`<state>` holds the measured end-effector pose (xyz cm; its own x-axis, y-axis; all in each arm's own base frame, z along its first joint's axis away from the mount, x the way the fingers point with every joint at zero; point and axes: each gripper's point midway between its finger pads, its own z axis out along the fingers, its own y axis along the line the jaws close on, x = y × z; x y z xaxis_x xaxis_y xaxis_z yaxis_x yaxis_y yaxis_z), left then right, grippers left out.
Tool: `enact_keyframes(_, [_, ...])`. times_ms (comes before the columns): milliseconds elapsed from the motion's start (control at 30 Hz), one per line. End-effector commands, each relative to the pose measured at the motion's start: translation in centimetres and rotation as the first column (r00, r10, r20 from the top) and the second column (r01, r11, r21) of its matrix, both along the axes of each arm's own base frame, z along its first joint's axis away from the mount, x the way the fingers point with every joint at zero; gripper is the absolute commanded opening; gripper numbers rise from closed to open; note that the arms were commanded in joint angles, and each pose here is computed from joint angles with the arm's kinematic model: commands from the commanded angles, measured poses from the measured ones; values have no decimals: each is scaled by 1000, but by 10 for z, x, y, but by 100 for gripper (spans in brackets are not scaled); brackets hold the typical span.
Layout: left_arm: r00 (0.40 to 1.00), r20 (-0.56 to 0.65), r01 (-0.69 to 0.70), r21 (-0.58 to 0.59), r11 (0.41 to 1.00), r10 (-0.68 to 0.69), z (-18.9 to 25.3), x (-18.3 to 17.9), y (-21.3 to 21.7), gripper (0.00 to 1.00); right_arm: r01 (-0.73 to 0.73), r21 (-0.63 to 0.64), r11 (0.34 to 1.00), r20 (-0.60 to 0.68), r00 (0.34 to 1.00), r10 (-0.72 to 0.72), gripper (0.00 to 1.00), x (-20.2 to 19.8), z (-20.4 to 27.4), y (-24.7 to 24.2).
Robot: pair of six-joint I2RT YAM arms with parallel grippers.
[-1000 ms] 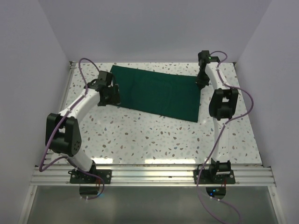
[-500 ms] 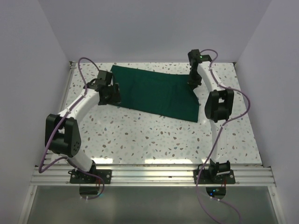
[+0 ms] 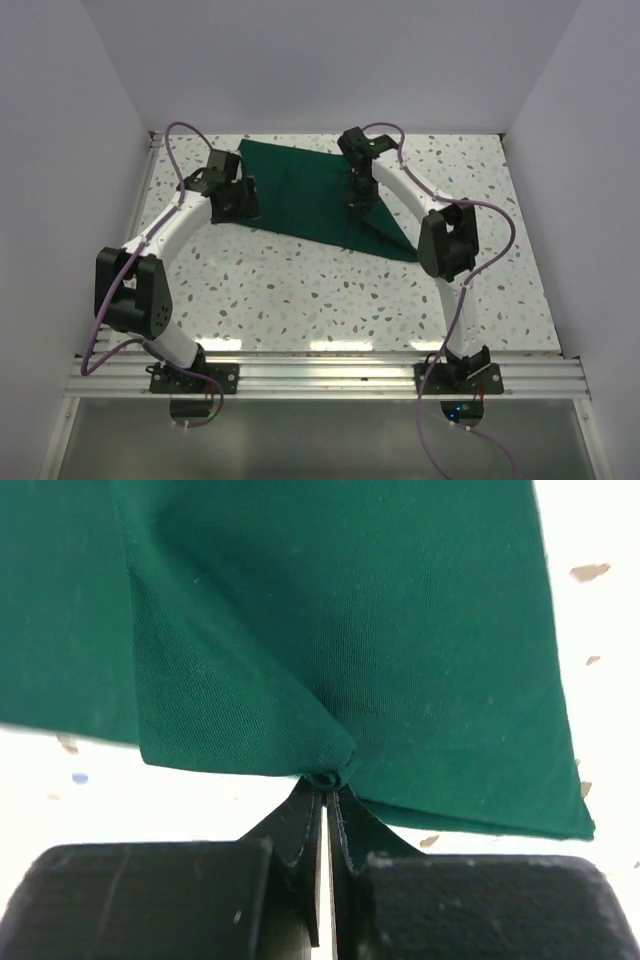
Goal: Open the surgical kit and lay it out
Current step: Open the surgical kit at the center of the board.
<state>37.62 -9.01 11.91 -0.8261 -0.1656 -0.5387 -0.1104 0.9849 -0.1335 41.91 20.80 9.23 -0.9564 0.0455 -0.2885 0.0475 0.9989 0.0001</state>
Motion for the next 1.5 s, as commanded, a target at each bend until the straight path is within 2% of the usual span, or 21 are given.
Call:
enact_keyframes(0, [995,99,24,-50,998,-19,27,18,-13,75,-141,100,985,2,990,141,0,-39,30,36])
enact_keyframes(100, [994,107,27,-58,998,-21,33,23,-15,75,-255,161,954,13,967,256,0,-77,36,63])
enact_keyframes(133, [994,108,28,-59,998,-22,33,25,-16,75,-283,233,930,-4,957,291,0,-91,36,76])
enact_keyframes(200, [993,113,31,-66,997,-24,36,28,-18,75,-308,284,908,-11,946,325,0,-110,27,83])
enact_keyframes(233, [994,111,31,-68,997,-23,35,29,-18,74,-317,283,905,-18,942,335,34,-115,24,83])
enact_keyframes(267, [994,111,33,-70,997,-25,35,29,-19,75,-319,241,917,-39,941,337,54,-119,15,77])
enact_keyframes(333, [994,110,35,-73,997,-27,36,30,-20,74,-325,177,929,-56,939,339,75,-118,9,67])
enact_keyframes(433, [994,105,34,-78,996,-26,34,30,-21,74,-339,99,936,-45,938,345,82,-104,13,60])
enact_keyframes(567, [995,97,31,-78,996,-23,31,27,-20,74,-351,84,933,40,936,349,83,-70,40,77])
enact_keyframes(800, [996,91,24,-74,997,-18,27,21,-18,74,-340,118,933,40,940,338,81,-38,28,111])
enact_keyframes(900, [995,94,21,-63,998,-15,27,19,-15,74,-332,116,936,15,943,332,79,-38,14,119])
enact_keyframes(1233, [996,86,20,-37,999,-17,18,10,-7,74,-392,68,917,-90,913,397,73,-81,-35,145])
enact_keyframes(1467, [997,74,24,-25,999,-22,12,6,-1,74,-379,-5,925,-125,918,375,68,-77,-63,140])
